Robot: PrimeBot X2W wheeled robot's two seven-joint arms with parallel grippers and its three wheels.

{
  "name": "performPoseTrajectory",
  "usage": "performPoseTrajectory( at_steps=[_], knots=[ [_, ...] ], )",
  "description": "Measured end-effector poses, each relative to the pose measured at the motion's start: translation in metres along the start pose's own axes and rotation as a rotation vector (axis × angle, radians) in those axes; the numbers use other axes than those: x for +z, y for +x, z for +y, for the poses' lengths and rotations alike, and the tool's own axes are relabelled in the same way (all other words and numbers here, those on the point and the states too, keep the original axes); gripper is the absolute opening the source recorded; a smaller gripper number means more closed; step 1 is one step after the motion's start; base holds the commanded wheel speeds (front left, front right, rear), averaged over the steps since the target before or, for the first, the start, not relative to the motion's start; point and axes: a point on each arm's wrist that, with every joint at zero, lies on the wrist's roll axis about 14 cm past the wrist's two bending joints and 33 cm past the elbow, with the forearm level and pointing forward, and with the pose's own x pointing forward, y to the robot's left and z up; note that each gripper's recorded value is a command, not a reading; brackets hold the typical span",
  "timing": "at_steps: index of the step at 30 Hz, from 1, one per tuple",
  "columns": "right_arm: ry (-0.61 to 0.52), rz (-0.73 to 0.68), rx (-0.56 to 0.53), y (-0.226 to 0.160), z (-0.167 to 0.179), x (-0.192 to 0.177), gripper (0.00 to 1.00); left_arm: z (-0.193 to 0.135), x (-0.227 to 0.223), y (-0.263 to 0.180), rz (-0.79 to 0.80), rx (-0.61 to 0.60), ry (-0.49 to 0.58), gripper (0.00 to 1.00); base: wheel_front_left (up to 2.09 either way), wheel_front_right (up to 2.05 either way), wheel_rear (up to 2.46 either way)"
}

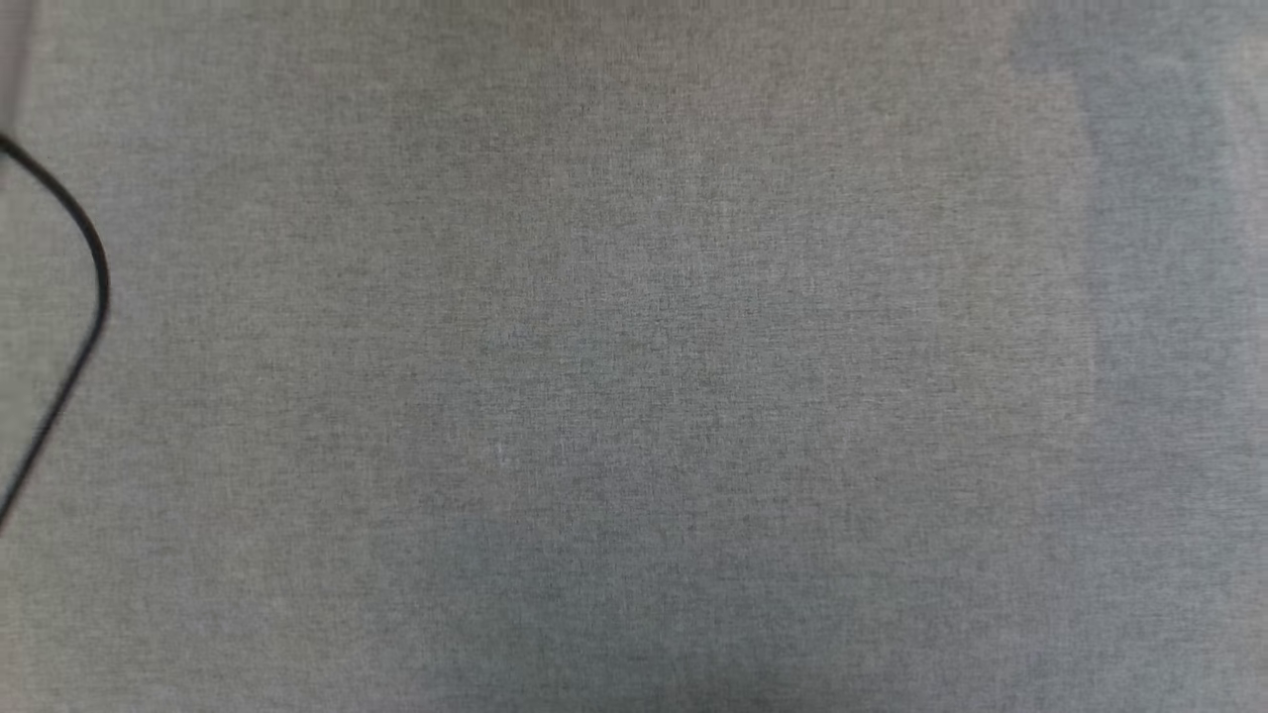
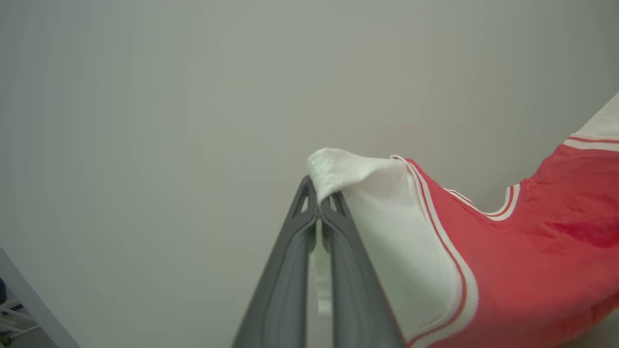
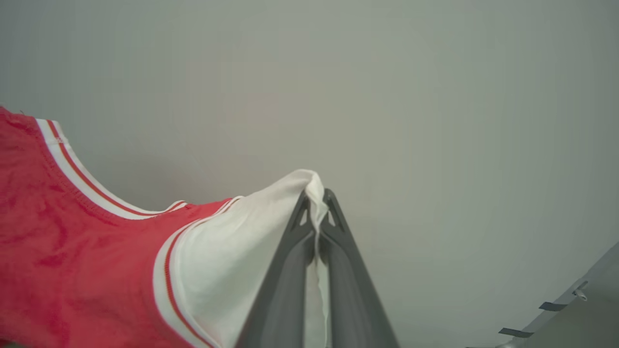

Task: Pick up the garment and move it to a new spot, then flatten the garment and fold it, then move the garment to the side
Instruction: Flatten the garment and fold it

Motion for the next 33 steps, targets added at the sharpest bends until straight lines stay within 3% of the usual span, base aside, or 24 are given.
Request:
performPoseTrajectory(
  at_steps=[12, 22, 33],
  knots=[
    [0.106, 0.197, 0.1, -0.089, 0.039, -0.083, 0.0, -0.051, -0.061, -0.116, 0.214, -0.03, -0.159, 0.0, 0.0, 0.0, 0.0],
    [0.181, 0.425, 0.14, -0.206, 0.063, -0.145, 0.0, -0.089, -0.083, -0.236, 0.42, 0.048, -0.305, 0.0, 0.0, 0.0, 0.0],
    [0.266, 0.518, 0.108, -0.305, 0.071, -0.161, 0.0, -0.117, -0.084, -0.339, 0.584, 0.101, -0.359, 0.0, 0.0, 0.0, 0.0]
  ],
)
